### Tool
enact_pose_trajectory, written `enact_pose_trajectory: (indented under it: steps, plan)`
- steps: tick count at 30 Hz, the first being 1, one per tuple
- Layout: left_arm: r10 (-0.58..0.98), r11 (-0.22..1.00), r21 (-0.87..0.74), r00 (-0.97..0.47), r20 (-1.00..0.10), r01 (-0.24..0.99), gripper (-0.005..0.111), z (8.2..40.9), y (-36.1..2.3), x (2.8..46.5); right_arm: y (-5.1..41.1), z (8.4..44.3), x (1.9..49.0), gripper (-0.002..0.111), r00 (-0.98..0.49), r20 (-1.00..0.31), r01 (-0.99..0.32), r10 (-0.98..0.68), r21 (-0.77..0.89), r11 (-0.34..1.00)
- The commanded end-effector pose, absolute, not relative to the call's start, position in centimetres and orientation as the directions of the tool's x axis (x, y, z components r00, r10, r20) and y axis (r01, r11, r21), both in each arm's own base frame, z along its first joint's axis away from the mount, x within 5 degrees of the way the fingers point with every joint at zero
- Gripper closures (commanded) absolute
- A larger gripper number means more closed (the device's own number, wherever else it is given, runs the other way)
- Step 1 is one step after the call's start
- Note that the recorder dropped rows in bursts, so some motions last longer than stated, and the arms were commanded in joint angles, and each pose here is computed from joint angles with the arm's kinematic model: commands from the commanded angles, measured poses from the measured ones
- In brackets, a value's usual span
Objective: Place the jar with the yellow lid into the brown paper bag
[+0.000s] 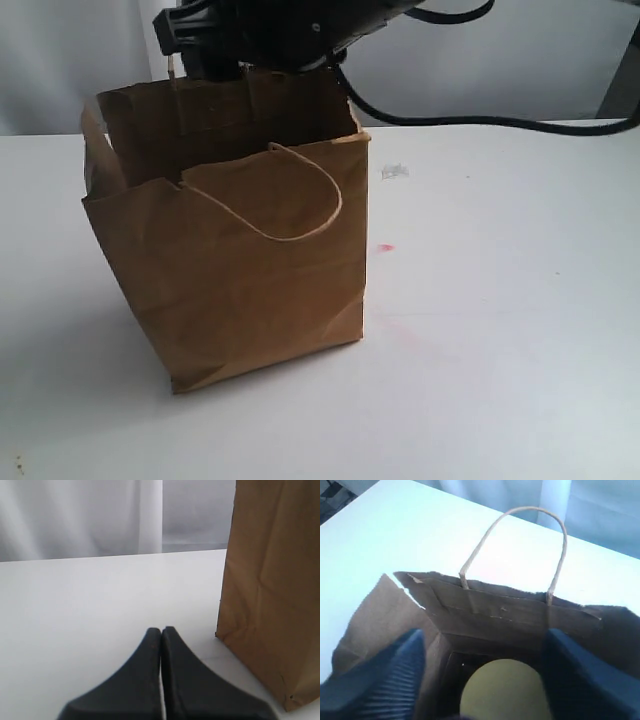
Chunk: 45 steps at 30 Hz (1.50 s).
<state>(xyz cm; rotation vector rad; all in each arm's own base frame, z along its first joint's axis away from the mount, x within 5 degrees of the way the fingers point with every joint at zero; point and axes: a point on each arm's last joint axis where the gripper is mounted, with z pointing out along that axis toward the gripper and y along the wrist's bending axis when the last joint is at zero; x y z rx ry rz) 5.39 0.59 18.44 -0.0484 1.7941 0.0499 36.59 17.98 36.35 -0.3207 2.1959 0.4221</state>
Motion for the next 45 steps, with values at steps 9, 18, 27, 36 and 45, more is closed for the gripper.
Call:
enact_pose_trajectory:
  steps: [9, 18, 27, 36, 45]
  plan:
    - [-0.012, 0.999, 0.0, -0.214, -0.977, -0.054, 0.106, 18.6, 0.5, 5.4, 16.1, 39.3, 32.6, 0.108, -0.651, -0.73, -0.409, -0.209, 0.104, 0.907]
    - [-0.012, 0.999, 0.0, -0.214, -0.977, -0.054, 0.106, 18.6, 0.5, 5.4, 12.3, 42.9, 25.3, 0.108, -0.582, -0.786, -0.412, -0.206, 0.067, 0.909]
    - [-0.012, 0.999, 0.0, -0.214, -0.977, -0.054, 0.106, 18.6, 0.5, 5.4, 7.2, 43.7, 14.6, 0.108, -0.445, -0.888, -0.419, -0.118, 0.09, 0.904]
    - [-0.012, 0.999, 0.0, -0.214, -0.977, -0.054, 0.106, 18.6, 0.5, 5.4, 4.0, 40.0, 6.2, 0.108, -0.374, -0.927, -0.464, -0.008, 0.179, 0.868]
    - [-0.012, 0.999, 0.0, -0.214, -0.977, -0.054, 0.106, 18.6, 0.5, 5.4, 2.5, 35.5, 3.0, 0.108, -0.208, -0.969, -0.49, 0.132, 0.22, 0.844]
